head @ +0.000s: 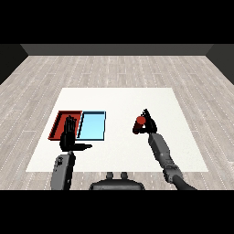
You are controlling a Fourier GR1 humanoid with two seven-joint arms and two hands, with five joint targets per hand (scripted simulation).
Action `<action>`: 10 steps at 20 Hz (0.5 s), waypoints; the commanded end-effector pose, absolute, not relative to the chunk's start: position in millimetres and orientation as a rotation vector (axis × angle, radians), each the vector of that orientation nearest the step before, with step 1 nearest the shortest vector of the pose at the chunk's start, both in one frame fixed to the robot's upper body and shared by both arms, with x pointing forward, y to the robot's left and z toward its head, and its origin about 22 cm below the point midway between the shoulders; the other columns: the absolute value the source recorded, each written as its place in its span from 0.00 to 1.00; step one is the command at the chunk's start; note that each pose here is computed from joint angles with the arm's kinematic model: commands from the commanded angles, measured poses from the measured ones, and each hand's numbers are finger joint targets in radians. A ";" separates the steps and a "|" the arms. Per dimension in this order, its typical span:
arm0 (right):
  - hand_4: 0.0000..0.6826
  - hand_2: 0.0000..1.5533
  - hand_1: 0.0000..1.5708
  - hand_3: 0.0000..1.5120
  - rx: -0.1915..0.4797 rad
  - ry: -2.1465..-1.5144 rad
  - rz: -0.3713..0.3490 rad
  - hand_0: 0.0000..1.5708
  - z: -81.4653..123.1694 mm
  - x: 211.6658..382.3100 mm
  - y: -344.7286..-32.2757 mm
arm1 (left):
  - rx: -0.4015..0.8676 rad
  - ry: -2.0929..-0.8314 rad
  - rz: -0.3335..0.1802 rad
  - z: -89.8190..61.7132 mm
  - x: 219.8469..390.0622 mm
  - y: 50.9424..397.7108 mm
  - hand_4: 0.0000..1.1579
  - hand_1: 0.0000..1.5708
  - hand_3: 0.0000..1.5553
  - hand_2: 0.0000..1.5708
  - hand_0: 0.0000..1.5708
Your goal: Pick the red can and put it in the red box
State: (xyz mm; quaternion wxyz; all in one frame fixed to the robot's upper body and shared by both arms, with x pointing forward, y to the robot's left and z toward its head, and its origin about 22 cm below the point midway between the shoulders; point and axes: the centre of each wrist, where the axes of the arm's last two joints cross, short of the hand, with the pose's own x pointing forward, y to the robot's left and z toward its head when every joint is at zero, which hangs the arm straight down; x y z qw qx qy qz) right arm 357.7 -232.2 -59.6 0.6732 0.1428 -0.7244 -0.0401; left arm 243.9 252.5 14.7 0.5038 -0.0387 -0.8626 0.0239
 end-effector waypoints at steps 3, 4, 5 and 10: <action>0.00 0.00 0.00 0.00 0.356 -1.600 -0.079 0.00 -80.5 353.4 -223.3 | -0.081 -2.078 0.058 12.7 239.0 260.8 0.00 0.00 0.00 0.00 0.00; 0.00 0.00 0.00 0.00 0.367 -1.590 -0.087 0.00 -52.0 362.4 -225.1 | -0.124 -2.069 0.062 27.4 236.9 254.9 0.00 0.00 0.00 0.00 0.00; 0.00 0.00 0.00 0.00 0.356 -1.593 -0.125 0.00 -61.2 368.7 -231.8 | -0.092 -2.091 0.058 14.4 254.1 232.9 0.00 0.00 0.00 0.00 0.00; 0.00 0.00 0.00 0.00 0.346 -1.594 -0.079 0.00 -68.9 357.5 -231.6 | -0.095 -2.087 0.073 28.2 217.5 261.3 0.00 0.00 0.00 0.00 0.00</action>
